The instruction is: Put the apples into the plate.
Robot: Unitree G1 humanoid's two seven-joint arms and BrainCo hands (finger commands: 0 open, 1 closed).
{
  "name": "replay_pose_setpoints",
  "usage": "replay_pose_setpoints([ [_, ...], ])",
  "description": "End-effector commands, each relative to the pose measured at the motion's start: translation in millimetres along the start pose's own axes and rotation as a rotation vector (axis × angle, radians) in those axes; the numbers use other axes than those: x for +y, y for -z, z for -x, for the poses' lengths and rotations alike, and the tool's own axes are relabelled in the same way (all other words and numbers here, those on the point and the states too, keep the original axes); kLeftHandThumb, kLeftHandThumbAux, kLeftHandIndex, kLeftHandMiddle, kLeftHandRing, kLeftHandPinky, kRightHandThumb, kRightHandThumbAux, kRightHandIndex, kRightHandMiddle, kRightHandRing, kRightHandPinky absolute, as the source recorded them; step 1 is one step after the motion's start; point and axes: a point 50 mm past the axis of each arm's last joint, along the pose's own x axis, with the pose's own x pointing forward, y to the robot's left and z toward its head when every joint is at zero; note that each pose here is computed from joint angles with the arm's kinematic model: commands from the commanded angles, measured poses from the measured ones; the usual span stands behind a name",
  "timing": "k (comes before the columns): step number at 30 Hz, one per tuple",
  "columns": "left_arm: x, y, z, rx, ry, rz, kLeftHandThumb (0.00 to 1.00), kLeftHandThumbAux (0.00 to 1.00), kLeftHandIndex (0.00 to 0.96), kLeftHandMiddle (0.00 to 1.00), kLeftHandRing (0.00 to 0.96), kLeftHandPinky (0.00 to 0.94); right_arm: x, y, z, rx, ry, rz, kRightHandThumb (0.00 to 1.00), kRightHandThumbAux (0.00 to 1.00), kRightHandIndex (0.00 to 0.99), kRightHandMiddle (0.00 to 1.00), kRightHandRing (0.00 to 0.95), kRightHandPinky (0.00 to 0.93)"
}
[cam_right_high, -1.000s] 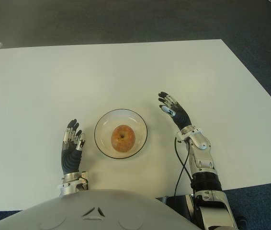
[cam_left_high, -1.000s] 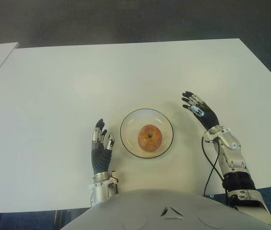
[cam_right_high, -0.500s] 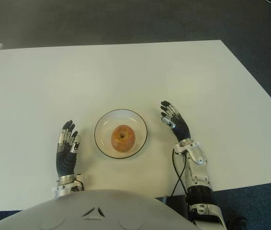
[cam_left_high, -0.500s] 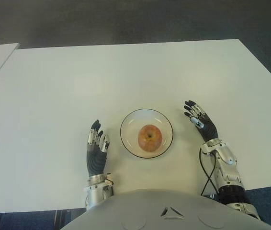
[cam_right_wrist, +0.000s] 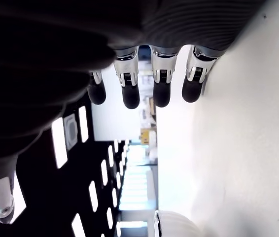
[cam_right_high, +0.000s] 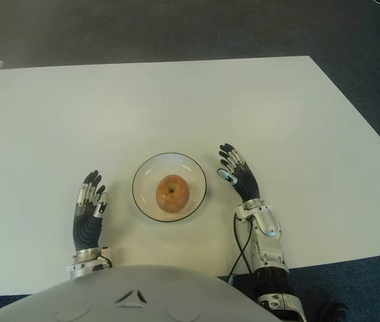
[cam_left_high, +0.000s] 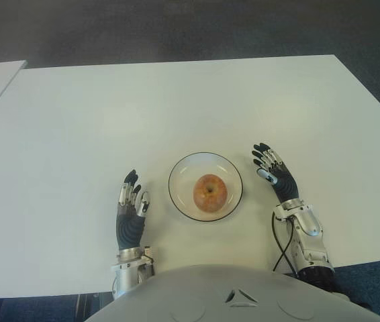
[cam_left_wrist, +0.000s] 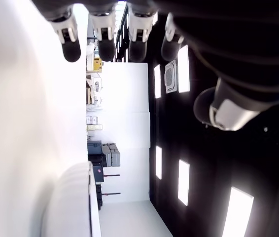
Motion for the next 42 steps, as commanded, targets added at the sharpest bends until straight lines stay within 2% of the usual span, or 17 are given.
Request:
replay_pose_setpoints([
  [1, 9.2, 13.0, 13.9, 0.118, 0.005, -0.024, 0.048, 0.472, 0.0, 0.0, 0.0, 0.0, 14.2, 28.0, 15.4, 0.116, 0.028, -0.092, 0.16, 0.575, 0.067, 0.153, 0.114, 0.086],
  [9, 11.2, 13.5, 13.7, 0.148, -0.004, -0.013, 0.049, 0.484, 0.0, 0.0, 0.0, 0.0, 38.0, 33.1, 24.9, 0.078, 0.176, -0.206, 0.17, 0.563, 0.048, 0.101, 0.071, 0.069],
  [18, 9.9, 10.7, 10.4, 0.132, -0.028, -0.001, 0.076, 0.479, 0.0, 0.0, 0.0, 0.0, 48.5, 33.9, 29.8, 0.091, 0.251, -0.248, 0.165, 0.531, 0.003, 0.018, 0.009, 0.031],
  [28, 12.4, 11.7, 11.5, 0.145, -0.046, 0.005, 0.091, 0.466, 0.0, 0.0, 0.0, 0.0, 52.8, 33.7, 32.5, 0.093, 0.251, -0.246, 0.162, 0.496, 0.0, 0.0, 0.0, 0.029],
  [42, 10.5, 14.1, 10.1, 0.174, -0.068, -0.002, 0.07, 0.479, 0.002, 0.0, 0.0, 0.0, 53.6, 32.8, 33.5, 0.062, 0.205, -0.225, 0.125, 0.522, 0.0, 0.027, 0.004, 0.031],
])
